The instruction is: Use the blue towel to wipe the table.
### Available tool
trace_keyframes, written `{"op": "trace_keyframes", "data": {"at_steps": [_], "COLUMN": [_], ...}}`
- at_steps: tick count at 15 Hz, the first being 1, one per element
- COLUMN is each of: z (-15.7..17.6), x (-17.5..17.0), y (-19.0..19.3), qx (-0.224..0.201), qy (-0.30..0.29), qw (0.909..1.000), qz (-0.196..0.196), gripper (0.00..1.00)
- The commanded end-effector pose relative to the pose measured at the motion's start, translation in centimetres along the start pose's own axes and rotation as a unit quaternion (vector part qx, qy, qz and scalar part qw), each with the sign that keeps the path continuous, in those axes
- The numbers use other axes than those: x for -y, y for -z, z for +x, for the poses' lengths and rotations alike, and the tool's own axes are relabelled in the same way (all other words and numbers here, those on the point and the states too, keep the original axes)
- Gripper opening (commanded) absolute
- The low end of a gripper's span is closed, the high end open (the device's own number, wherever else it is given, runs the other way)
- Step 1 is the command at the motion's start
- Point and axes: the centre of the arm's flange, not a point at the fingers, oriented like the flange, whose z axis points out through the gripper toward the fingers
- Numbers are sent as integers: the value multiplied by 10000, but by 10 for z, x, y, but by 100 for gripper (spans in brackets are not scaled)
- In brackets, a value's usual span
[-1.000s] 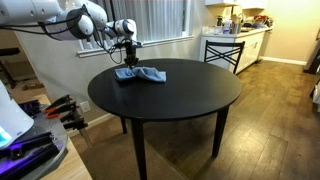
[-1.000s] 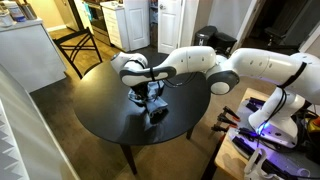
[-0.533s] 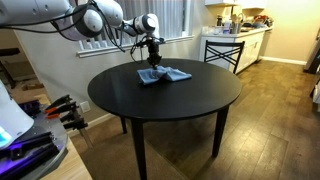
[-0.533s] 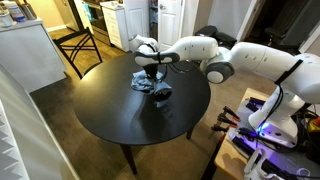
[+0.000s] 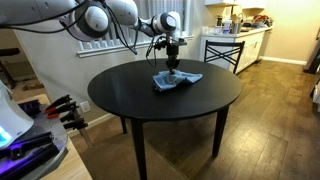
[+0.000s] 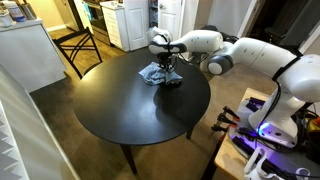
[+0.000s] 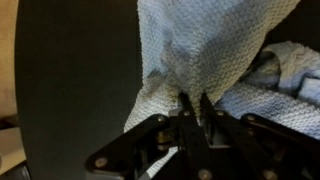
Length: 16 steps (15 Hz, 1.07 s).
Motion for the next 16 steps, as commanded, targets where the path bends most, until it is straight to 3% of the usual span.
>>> {"op": "trace_keyframes", "data": {"at_steps": [1, 4, 7, 11, 16], "z": [13, 9, 15, 15, -35], "x": [-35, -54, -32, 58, 179], "y": [-1, -21, -15, 15, 49], "qx": [202, 324, 328, 80, -360], "qy": [-936, -1394, -1309, -616, 523], "qw": [9954, 9896, 9907, 9977, 9977], "qz": [-100, -135, -190, -272, -249], "gripper": [3, 3, 3, 3, 3]}}
